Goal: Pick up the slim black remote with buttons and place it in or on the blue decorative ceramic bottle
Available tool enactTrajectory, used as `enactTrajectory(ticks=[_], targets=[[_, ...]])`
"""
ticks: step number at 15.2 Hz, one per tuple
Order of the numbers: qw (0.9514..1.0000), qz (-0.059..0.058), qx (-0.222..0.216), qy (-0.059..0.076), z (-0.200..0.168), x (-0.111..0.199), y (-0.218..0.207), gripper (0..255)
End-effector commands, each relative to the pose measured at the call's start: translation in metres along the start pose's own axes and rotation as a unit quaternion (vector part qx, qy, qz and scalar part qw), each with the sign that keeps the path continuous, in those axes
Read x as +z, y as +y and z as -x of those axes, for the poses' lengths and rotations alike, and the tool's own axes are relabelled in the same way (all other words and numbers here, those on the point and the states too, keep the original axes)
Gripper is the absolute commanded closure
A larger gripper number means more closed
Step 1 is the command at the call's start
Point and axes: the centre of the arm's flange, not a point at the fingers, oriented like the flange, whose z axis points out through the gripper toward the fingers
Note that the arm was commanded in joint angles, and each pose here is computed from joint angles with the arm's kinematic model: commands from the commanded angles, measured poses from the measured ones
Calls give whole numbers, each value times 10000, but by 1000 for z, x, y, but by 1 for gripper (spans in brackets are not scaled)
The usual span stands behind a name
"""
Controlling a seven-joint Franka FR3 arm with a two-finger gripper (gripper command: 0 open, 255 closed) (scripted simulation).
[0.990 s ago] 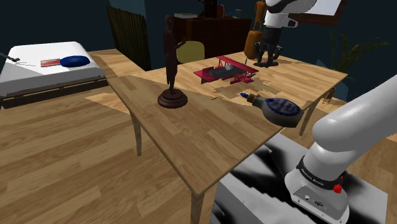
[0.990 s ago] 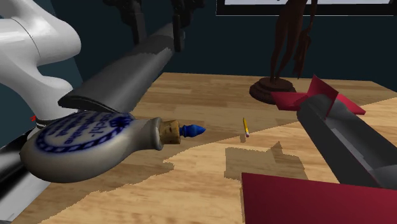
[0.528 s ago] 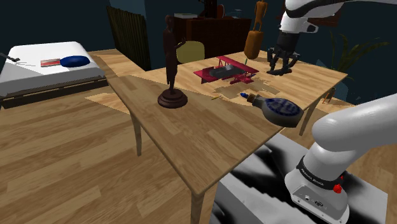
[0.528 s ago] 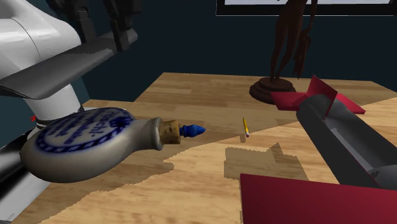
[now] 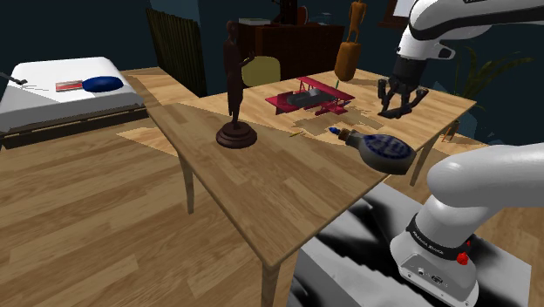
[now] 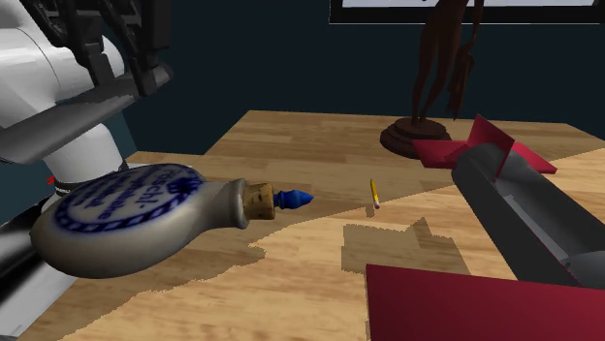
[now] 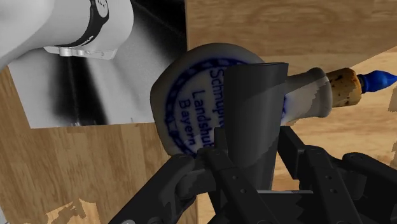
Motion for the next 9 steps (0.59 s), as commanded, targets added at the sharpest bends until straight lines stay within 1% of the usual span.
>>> enactTrajectory(ticks=[1, 6, 9], targets=[[10000, -1, 0, 1, -1, 11, 1, 255], [10000, -1, 0, 1, -1, 37, 0, 255], [10000, -1, 0, 1, -1, 37, 0, 255]])
